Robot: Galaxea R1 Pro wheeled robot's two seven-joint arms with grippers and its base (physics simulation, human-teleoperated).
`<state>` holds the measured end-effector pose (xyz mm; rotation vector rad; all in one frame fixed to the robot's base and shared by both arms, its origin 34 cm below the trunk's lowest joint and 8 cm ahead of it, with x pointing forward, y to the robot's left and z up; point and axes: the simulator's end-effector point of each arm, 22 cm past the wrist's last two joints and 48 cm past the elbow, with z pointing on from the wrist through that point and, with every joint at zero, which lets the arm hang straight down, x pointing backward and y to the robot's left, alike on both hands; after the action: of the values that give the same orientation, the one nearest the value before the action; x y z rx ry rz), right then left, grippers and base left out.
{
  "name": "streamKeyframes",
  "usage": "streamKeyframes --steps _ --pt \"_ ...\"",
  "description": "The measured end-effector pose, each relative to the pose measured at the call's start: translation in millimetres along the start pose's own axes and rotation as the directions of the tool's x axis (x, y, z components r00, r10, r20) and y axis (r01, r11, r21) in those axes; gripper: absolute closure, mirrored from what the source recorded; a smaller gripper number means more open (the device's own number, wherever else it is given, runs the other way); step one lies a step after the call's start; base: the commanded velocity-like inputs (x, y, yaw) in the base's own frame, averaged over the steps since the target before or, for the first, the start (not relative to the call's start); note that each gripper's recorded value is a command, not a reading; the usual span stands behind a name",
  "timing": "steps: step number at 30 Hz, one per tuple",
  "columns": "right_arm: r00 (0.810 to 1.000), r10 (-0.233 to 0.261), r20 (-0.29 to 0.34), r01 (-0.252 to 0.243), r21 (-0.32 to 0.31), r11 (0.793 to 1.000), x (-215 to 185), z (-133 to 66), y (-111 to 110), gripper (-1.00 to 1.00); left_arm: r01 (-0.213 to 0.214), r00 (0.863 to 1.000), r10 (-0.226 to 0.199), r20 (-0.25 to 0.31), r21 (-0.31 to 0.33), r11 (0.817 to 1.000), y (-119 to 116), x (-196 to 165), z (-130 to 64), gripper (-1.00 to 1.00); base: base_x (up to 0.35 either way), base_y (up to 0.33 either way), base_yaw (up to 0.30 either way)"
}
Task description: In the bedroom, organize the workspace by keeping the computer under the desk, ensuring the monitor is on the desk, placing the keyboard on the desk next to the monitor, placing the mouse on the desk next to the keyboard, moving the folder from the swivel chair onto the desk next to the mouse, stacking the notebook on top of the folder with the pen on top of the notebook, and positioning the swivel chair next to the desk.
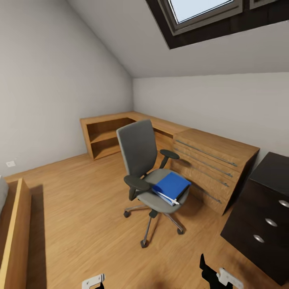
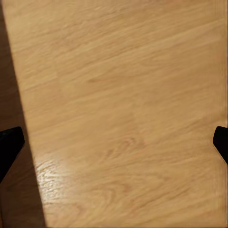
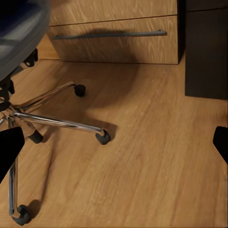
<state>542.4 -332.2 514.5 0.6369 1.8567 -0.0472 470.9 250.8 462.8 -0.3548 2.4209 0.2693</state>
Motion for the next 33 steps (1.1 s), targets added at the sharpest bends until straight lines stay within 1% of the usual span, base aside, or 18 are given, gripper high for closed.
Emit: streamKeyframes --steps 4,7,10,11,12,16,18,25,29,33 --pt "1.0 0.0 -0.001 0.0 -0.001 1.0 -6 -2.4 3 -1.0 0.0 1.0 0.0 0.0 0.001 1.0 0 -6 -5.4 -1.0 0.0 0.0 -0.249" --pt "1.0 0.001 -0.008 -0.001 -0.001 1.0 -10 -4.0 5 -1.0 -0.001 1.0 0.001 -0.001 0.001 1.0 0 -9 -9.4 -1.0 0.0 0.0 -0.061" --pt "1.0 0.005 -0.027 -0.005 0.0 1.0 -11 -5.5 7 -1.0 0.0 1.0 0.0 -0.001 0.001 1.0 1 -14 -13.3 -1.0 0.0 0.0 -0.025" --pt "0.999 0.007 -0.038 -0.007 0.0 1.0 -11 -6.1 7 -1.0 0.0 1.0 0.0 -0.001 0.0 1.0 1 -15 -14.6 -1.0 0.0 0.0 -0.001" --pt "0.998 0.012 -0.062 -0.012 0.0 1.0 -7 -6.9 8 -1.0 0.001 1.0 -0.001 0.001 0.0 1.0 1 -17 -15.8 -1.0 0.0 0.0 0.0" --pt "0.998 0.011 -0.064 -0.011 -0.002 1.0 -14 -8.9 11 -1.0 0.001 1.0 -0.001 0.001 -0.001 1.0 2 -22 -21.0 -1.0 0.0 0.0 -0.073" --pt "0.998 0.007 -0.065 -0.008 -0.006 1.0 -17 -10.0 13 -1.0 0.001 1.0 -0.001 0.001 -0.002 1.0 3 -25 -23.6 -1.0 0.0 0.0 -0.211" --pt "0.997 -0.032 -0.073 0.028 -0.05 0.998 -26 -14.6 26 -1.0 0.002 1.0 -0.002 0.002 -0.002 1.0 4 -34 -32.5 -1.0 0.0 0.0 -0.255" --pt "0.997 -0.036 -0.074 0.032 -0.055 0.998 -32 -16.8 29 -1.0 0.002 1.0 -0.002 0.001 -0.002 1.0 4 -39 -37.6 -1.0 -0.076 0.032 -0.268" --pt "0.996 -0.037 -0.076 0.033 -0.056 0.998 -38 -19.1 31 -1.0 0.001 1.0 -0.001 -0.002 -0.002 1.0 5 -43 -42.6 -1.0 -0.231 0.151 -0.27"
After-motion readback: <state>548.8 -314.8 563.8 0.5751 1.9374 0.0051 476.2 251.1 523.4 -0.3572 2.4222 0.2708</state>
